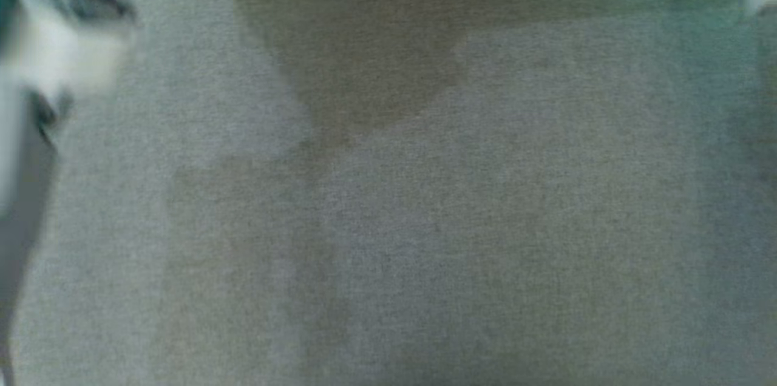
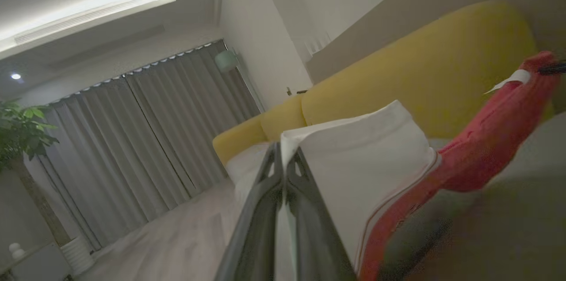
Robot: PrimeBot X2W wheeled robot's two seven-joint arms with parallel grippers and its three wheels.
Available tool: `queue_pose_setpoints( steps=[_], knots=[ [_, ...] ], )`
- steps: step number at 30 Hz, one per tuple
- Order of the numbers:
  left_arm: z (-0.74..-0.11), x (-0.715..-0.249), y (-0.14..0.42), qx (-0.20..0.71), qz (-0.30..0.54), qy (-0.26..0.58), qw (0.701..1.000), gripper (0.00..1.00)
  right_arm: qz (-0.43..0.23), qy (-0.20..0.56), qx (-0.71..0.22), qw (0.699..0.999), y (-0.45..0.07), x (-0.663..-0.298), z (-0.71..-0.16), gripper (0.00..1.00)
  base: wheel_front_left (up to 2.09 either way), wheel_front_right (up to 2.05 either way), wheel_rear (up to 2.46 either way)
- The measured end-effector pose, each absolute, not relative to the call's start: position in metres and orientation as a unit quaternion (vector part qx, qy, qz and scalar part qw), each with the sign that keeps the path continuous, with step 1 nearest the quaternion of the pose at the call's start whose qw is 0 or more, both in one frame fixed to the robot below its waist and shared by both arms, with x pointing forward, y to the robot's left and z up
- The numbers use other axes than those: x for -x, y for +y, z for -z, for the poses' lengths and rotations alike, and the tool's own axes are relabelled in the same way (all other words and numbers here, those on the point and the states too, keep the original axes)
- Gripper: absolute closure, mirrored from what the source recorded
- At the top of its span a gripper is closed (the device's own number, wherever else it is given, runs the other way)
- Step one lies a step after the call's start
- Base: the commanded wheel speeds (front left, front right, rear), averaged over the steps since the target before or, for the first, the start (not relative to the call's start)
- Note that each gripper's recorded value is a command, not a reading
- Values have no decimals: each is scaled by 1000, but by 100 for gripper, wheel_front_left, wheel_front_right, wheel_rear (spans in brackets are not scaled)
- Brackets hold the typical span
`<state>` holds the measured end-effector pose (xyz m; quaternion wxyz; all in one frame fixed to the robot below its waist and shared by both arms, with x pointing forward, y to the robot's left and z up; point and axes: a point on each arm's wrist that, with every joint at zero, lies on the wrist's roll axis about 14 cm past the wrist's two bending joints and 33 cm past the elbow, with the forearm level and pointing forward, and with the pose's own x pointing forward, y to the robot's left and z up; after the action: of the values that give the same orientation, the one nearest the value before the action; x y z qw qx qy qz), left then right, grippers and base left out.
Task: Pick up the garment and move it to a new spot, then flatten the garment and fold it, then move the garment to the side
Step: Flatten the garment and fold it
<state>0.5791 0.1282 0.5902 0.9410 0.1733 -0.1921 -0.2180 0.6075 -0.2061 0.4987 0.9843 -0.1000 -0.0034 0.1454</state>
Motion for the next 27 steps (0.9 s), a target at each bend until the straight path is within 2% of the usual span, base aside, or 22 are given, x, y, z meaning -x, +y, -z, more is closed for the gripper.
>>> queue_pose_setpoints(
  steps=[7,12,17,23,27],
  knots=[
    [-535,-512,133,-146,231,-116,955,100,-141,29,58,988,-210,-567,-479,100,0,0,0],
    [-501,-445,139,-111,232,-45,965,100,-138,39,47,989,-217,-519,-476,100,0,0,0],
    [-494,-393,140,-93,231,-6,969,100,-131,58,40,989,-228,-468,-468,100,0,0,0],
    [-475,-351,128,-66,252,63,963,100,-131,102,23,986,-229,-418,-441,100,0,0,0],
    [-474,-355,125,-63,256,66,962,100,-127,123,13,984,-231,-406,-428,100,0,0,0]
  ],
)
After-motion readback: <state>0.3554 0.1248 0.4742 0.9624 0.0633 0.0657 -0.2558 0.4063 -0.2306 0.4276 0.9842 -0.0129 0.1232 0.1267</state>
